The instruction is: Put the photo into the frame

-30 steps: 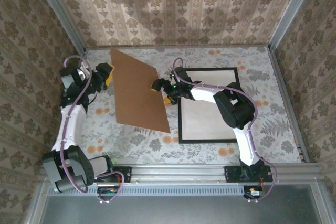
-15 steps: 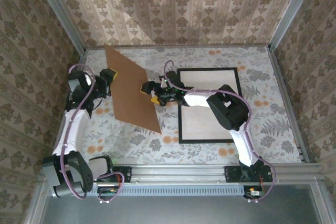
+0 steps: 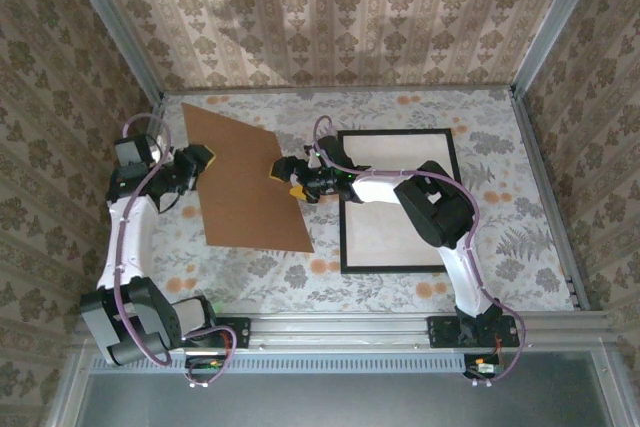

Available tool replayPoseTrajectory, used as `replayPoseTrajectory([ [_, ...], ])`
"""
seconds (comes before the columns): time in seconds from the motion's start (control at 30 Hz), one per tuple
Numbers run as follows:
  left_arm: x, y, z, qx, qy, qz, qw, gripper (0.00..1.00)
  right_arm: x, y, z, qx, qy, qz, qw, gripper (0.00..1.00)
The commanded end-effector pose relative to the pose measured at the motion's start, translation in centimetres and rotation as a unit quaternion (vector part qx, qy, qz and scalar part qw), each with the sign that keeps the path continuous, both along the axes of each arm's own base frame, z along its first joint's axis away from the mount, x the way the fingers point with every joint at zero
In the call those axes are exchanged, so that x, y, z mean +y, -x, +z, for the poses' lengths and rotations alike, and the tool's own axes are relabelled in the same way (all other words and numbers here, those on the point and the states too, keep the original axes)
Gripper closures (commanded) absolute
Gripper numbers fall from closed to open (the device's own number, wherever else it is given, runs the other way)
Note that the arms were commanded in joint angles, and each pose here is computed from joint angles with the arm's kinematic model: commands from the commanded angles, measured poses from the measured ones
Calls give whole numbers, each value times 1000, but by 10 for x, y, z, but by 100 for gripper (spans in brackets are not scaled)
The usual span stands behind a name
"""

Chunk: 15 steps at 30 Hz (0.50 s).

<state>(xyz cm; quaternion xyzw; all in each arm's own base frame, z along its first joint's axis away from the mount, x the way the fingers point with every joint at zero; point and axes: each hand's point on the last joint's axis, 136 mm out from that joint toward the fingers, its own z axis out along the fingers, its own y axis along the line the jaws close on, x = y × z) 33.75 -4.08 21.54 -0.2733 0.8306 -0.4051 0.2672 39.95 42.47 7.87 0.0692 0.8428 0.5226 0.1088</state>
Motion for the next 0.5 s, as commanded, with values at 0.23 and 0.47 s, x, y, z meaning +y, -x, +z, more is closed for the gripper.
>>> replayPoseTrajectory([
  [0.23,10,11,-1,-6,-85,-39,996,87,-9,0,22,-33,28,28,999,1],
  [0.47,-1,5,38,-91,-49,-48,994,100,-97,-1,79,-130,142,4,981,0],
])
